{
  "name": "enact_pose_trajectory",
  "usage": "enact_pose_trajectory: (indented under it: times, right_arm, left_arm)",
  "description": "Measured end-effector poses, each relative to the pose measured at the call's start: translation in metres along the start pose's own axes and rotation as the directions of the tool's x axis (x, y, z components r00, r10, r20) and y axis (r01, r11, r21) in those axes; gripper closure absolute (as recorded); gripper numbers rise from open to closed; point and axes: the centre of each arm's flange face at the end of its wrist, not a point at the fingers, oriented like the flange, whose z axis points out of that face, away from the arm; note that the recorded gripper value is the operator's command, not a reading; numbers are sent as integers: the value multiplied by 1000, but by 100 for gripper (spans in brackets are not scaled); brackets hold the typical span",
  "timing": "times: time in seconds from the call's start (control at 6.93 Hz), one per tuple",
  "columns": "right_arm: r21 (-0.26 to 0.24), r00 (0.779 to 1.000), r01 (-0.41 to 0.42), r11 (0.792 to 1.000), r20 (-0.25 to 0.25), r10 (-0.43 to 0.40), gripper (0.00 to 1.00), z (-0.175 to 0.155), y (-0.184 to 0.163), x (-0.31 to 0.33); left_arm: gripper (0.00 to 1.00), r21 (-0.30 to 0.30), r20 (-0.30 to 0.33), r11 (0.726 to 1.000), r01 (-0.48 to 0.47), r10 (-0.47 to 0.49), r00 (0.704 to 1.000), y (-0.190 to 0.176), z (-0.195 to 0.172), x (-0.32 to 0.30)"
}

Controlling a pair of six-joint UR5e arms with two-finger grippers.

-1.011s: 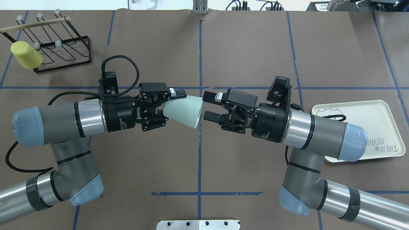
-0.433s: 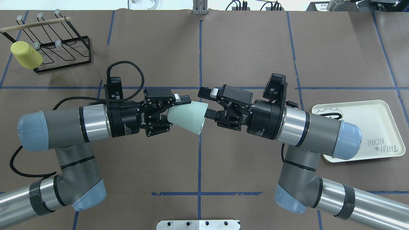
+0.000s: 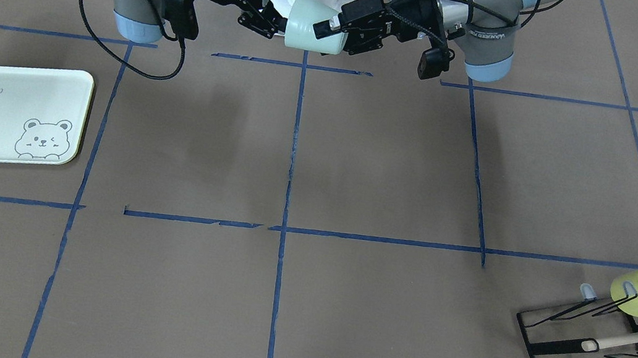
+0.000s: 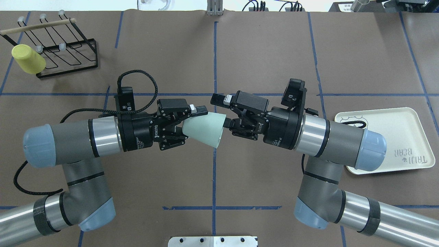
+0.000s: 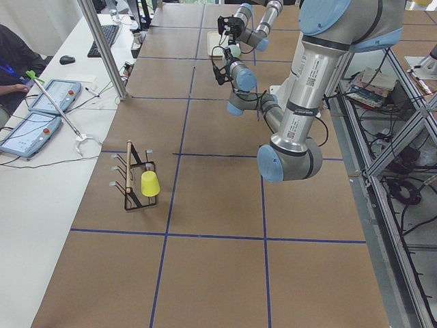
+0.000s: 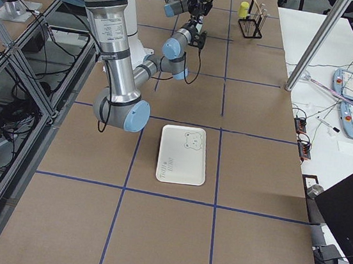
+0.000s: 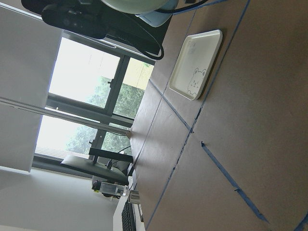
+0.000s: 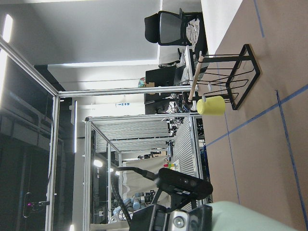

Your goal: Left arm grabs green cup and hands to right arm on tray

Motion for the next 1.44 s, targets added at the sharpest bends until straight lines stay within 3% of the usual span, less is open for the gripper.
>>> enact_pose_trajectory:
  times: [0.14,0.29,0.58,1.44]
  right_arm:
    - [0,1000,-1,1000,-1,1,35,1,0,0]
    - [-1,1000,-4,1000,1,4,46,2,1,-1]
    - [-7,1000,-4,1000,3,4,55,3,2,-3]
    - [-10,1000,-2,1000,-12,2,55,1,2,2]
  left_arm:
    - [41,0,0,1000,0,0,1000,0,0,0]
    - [41,0,-1,1000,0,0,1000,0,0,0]
    - [41,1,-1,1000,0,0,1000,0,0,0]
    - [41,-10,-14,1000,1,-2,1000,5,-4,7]
